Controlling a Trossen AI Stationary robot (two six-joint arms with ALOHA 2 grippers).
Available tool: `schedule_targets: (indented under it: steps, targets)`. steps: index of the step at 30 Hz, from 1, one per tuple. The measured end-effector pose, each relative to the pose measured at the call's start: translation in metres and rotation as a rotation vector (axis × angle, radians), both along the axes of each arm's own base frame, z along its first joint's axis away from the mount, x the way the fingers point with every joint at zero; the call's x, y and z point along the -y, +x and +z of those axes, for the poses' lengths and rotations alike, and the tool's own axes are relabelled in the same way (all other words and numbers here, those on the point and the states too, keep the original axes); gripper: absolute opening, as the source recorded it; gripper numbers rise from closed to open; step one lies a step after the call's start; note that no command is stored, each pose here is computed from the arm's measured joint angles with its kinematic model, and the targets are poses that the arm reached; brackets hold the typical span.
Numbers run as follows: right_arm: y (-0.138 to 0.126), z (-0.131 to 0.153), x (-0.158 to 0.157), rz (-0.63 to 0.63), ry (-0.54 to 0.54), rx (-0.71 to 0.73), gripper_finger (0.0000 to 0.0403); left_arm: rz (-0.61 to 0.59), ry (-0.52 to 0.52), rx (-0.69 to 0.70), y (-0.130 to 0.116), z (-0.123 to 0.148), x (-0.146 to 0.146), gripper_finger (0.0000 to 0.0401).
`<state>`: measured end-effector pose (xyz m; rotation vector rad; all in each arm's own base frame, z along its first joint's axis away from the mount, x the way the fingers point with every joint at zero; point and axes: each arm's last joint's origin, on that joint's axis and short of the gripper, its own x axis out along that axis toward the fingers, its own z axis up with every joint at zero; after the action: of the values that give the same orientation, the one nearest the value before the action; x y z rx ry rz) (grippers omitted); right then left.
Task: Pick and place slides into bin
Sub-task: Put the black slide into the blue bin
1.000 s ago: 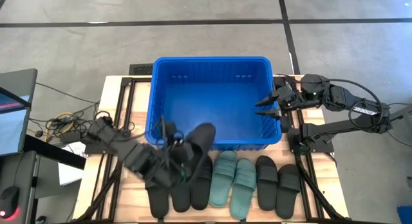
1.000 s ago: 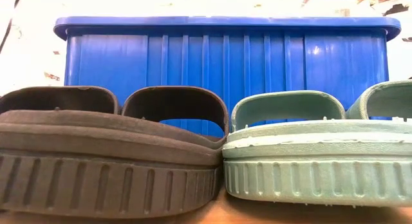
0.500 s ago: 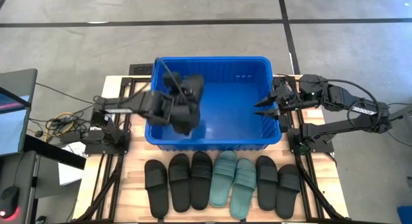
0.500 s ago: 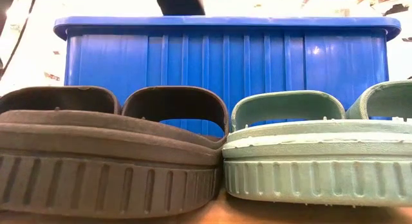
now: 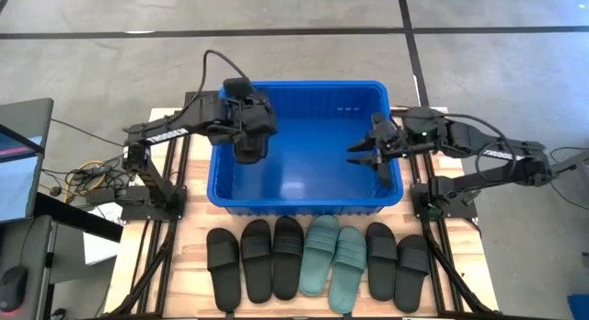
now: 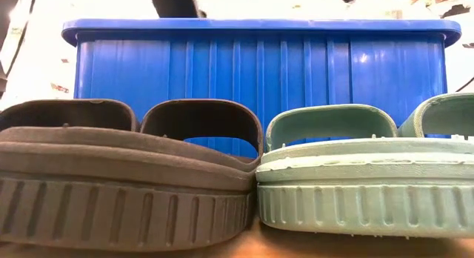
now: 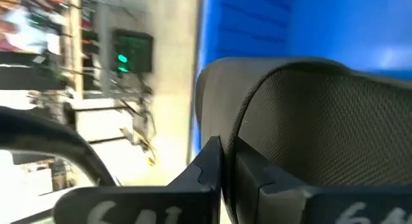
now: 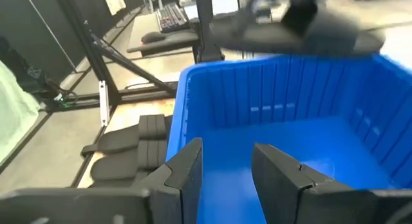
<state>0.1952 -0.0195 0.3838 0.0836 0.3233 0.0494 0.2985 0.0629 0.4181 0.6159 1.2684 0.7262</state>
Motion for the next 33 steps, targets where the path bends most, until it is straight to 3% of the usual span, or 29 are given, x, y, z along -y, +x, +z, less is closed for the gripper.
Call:
schedule_targets:
  steps: [14,24,33]
  targets:
    - [0.008,0.016,0.001,0.007,-0.054,0.181,0.0120,-0.091,0.015,0.080,-0.020,-0.075,-0.041,0.0000]
    - [0.006,0.016,0.002,-0.006,-0.031,0.181,0.0120,-0.095,-0.029,0.070,-0.023,-0.136,-0.064,0.0000]
    - [0.006,0.016,0.005,-0.028,0.001,0.179,0.0120,-0.042,-0.039,0.095,-0.038,-0.169,-0.091,0.0000]
